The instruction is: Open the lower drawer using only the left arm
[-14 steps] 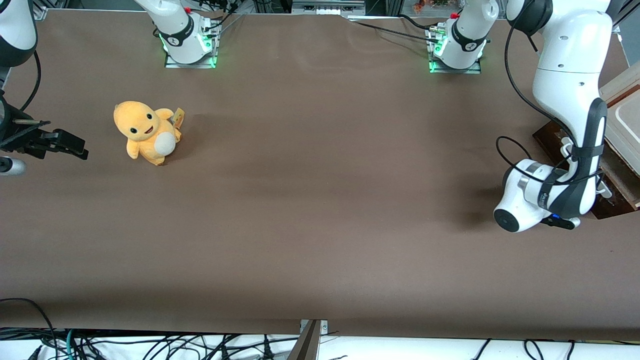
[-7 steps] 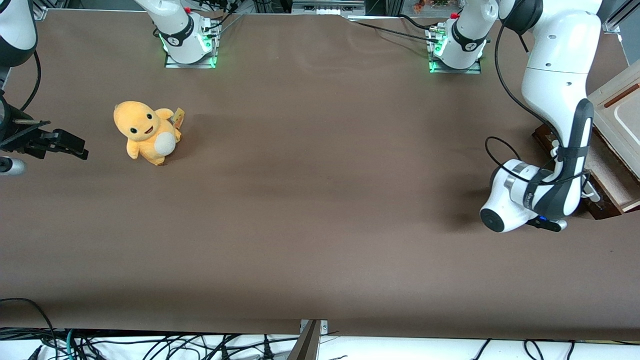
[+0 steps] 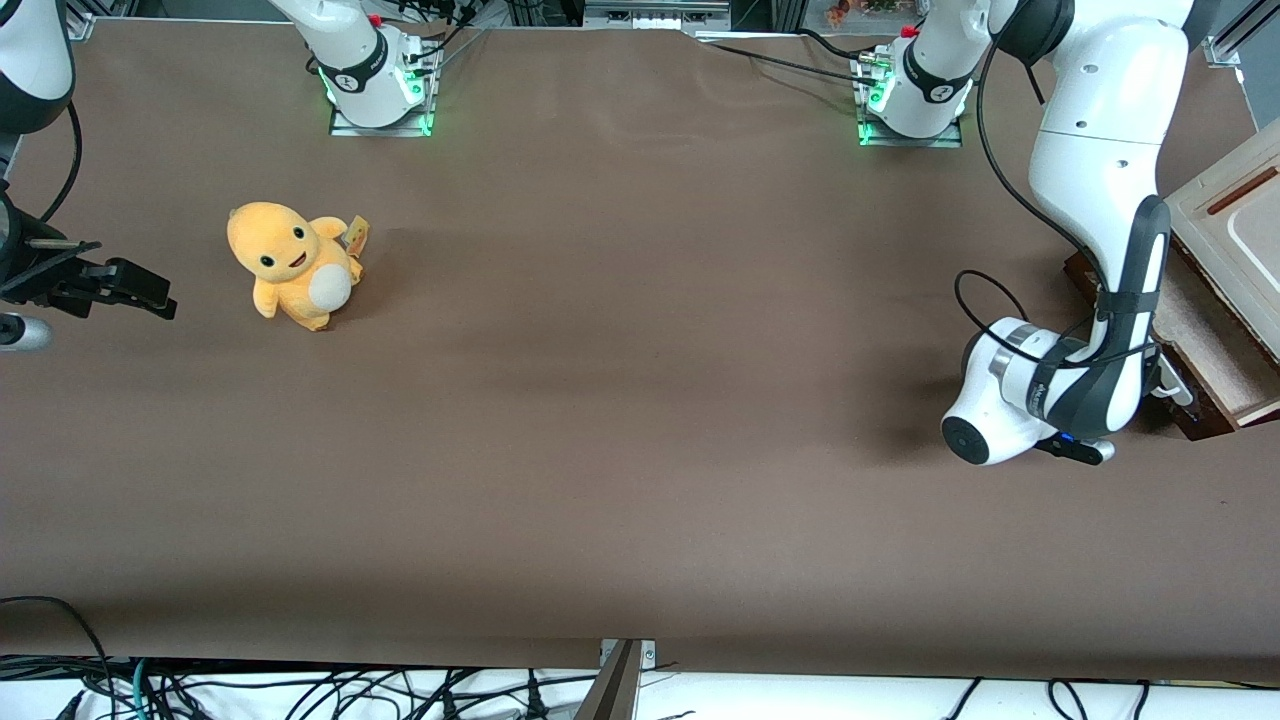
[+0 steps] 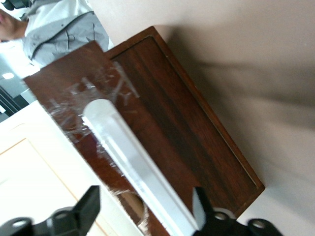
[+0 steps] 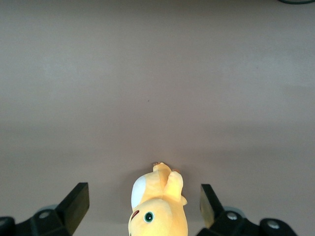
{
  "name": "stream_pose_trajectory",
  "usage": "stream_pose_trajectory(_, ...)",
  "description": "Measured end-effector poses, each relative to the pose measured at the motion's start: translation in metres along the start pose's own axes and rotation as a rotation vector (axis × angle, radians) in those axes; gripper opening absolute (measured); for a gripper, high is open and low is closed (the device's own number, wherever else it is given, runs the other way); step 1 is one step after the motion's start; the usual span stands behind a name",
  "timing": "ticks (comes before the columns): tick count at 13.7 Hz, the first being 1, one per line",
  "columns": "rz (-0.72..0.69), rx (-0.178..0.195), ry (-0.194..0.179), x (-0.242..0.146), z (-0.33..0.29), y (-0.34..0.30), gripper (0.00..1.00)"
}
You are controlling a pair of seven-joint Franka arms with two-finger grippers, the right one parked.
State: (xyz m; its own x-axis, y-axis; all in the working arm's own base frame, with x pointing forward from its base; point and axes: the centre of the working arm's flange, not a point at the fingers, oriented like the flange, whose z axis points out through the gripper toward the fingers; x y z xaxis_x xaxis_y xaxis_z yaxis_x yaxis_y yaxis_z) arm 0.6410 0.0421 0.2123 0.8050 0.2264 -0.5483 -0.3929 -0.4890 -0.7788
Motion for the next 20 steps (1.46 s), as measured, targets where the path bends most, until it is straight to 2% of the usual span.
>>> stream_pose_trajectory(1,-0.016,-0.044,0.002,-0.002,-0.008,-0.008,0.99)
stream_pose_trajectory(2,-0.034,-0.117,0.009,-0.004,-0.019,-0.017,1.00)
stream_pose_trajectory(5,-0.089,-0.395,0.042,-0.025,-0.063,-0.058,1.00)
stream_pose_trajectory(9,-0.109,-0.817,0.124,-0.087,-0.117,-0.131,1.00)
stream_pose_trajectory(11,-0.118,-0.991,0.172,-0.115,-0.121,-0.171,1.00)
stream_pose_trajectory(12,-0.120,-1.050,0.211,-0.124,-0.118,-0.190,1.00)
stream_pose_trajectory(13,-0.114,-1.081,0.269,-0.131,-0.114,-0.208,1.00)
stream_pose_trajectory(14,-0.101,-1.092,0.335,-0.138,-0.113,-0.224,1.00)
stream_pose_trajectory(18,-0.059,-1.102,0.579,-0.178,-0.123,-0.256,1.00)
stream_pose_trajectory(20,-0.031,-1.109,0.684,-0.207,-0.122,-0.261,1.00)
